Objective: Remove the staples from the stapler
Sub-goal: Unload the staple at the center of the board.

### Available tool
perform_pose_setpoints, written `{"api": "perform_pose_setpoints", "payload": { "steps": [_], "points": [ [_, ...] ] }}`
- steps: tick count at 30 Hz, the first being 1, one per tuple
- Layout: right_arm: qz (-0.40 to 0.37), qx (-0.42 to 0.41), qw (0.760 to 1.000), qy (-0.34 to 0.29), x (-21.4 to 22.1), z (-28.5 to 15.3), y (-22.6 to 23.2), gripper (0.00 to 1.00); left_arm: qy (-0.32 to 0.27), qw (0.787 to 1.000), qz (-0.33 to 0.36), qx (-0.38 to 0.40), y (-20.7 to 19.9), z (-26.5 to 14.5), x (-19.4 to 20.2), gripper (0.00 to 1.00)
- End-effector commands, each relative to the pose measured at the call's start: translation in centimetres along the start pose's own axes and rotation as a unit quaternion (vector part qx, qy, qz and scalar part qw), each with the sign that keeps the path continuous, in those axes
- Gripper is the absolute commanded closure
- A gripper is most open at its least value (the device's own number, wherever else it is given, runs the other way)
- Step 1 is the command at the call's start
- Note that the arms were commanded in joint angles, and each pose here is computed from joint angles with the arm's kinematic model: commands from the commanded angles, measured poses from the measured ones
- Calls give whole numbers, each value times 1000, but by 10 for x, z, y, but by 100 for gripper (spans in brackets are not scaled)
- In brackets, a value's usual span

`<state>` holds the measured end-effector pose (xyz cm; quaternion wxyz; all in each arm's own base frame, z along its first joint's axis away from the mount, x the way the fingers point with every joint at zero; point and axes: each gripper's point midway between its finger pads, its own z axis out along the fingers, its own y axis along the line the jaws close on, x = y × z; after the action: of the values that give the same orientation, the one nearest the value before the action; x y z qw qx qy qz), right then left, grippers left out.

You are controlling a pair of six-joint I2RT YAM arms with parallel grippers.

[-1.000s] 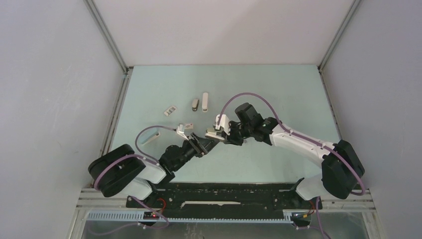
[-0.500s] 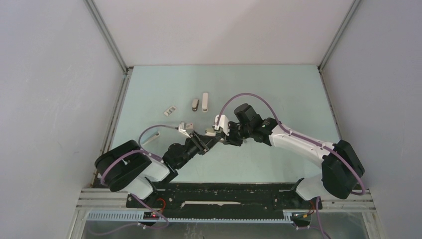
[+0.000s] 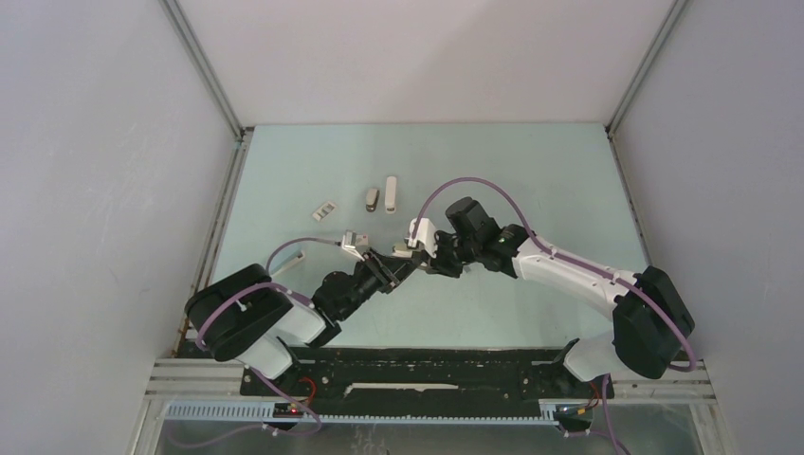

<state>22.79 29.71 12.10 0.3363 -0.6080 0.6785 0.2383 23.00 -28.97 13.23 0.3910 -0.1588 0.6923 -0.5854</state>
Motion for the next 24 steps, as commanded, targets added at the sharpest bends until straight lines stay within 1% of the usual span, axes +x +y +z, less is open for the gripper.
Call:
{"api": "perform_pose_setpoints", "payload": {
  "steps": [1,7,9,11,14,15,16,17,19,20,21,24],
  "points": [
    [-28,4,999,-47,-33,-2,0,95,-21,999,-9,28,-19,9,-10,57],
    [-29,2,998,-46,-33,-2,1,95,-25,999,-10,26,-19,9,-12,56],
    [-30,2,998,-47,-34,-2,1,95,-24,999,-10,26,-19,9,-12,57],
    [-29,1,999,-46,-33,-1,2,94,-25,999,-10,26,-19,10,-12,64],
    [-31,0,998,-46,-33,-2,2,91,-25,999,-7,26,-18,9,-13,81],
    [-31,0,998,-47,-33,-2,2,85,-25,999,-4,25,-18,8,-13,87],
    [-33,0,998,-47,-34,-3,2,77,-25,999,-1,25,-17,7,-14,94],
    [-36,0,998,-47,-34,-4,3,68,-25,999,3,25,-17,6,-14,96],
    [-44,-3,998,-49,-35,-8,4,52,-24,999,16,25,-16,3,-17,99],
    [-50,-5,998,-49,-35,-11,5,46,-24,999,25,22,-15,2,-18,99],
    [-57,-10,997,-49,-34,-14,7,41,-23,999,36,18,-13,0,-19,100],
    [-89,-30,995,-41,-26,-25,13,30,-19,997,81,-3,-6,-4,-23,100]
  ]
}}
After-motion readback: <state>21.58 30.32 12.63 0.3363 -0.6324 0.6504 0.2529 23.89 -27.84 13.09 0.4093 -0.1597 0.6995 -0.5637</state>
